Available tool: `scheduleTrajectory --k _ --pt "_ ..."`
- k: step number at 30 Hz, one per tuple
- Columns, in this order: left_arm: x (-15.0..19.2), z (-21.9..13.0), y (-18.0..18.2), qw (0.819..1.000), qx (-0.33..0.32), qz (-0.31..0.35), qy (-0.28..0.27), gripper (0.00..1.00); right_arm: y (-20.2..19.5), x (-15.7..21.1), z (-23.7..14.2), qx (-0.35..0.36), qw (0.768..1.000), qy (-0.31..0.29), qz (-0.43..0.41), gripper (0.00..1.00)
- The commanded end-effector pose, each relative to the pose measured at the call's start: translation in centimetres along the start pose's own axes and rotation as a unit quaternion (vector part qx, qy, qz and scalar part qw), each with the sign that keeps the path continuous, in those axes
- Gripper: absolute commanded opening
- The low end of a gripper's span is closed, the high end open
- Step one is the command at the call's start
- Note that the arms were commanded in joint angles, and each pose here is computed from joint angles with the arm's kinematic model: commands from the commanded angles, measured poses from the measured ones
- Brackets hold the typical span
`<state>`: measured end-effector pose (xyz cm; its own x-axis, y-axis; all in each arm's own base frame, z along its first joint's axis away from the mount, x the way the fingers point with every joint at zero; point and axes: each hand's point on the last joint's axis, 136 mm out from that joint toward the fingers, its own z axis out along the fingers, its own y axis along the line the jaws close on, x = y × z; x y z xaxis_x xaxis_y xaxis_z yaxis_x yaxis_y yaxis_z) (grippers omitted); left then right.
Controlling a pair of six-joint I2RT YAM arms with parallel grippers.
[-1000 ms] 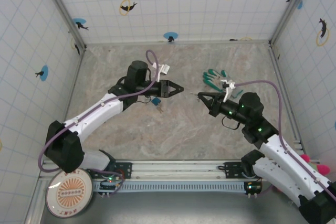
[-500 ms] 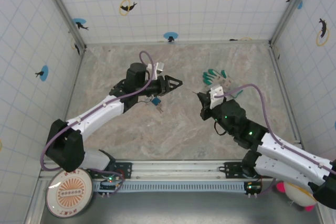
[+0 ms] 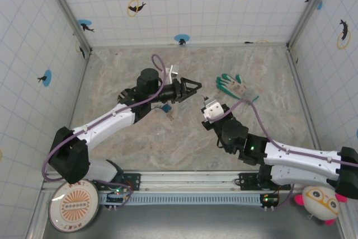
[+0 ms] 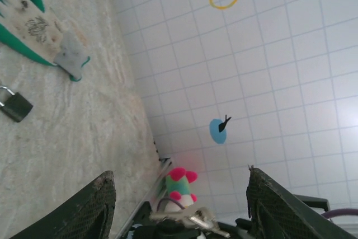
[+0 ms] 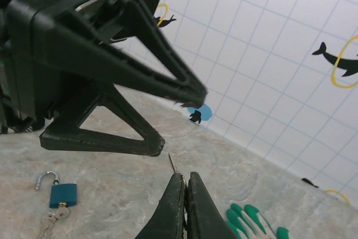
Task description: Unlock with the key
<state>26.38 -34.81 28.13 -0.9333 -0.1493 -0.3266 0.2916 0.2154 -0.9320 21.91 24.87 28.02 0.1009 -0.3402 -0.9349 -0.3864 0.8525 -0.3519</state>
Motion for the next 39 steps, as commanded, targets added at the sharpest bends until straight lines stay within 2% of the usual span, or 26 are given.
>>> scheduleTrajectory --k 1,13,20,32,37,39 --pt "-0.1 0.3 -2.0 0.999 0.034 -0.002 0.004 0.63 -1.6 -2.0 -0.2 0.060 0.998 -0.023 -0.004 0.00" --pt "0.9 1.1 -3.9 0.997 0.069 -0.007 0.027 0.52 -1.3 -2.2 0.3 0.086 0.996 -0.023 -0.030 0.00" --pt "1.1 1.2 -4.1 0.997 0.074 -0.009 0.032 0.39 -0.8 -1.5 0.7 0.095 0.993 -0.011 -0.063 0.00" --pt "1.4 1.7 -3.1 0.997 0.070 -0.013 0.042 0.00 0.4 -1.0 0.4 0.084 0.992 -0.005 -0.096 0.00" --pt "1.3 1.7 -3.0 0.997 0.068 -0.008 0.039 0.00 0.4 -1.0 0.1 0.082 0.993 -0.008 -0.089 0.00" --pt "1.3 1.7 -3.0 0.997 0.068 -0.004 0.038 0.00 0.2 -1.0 -0.1 0.084 0.993 -0.009 -0.081 0.09"
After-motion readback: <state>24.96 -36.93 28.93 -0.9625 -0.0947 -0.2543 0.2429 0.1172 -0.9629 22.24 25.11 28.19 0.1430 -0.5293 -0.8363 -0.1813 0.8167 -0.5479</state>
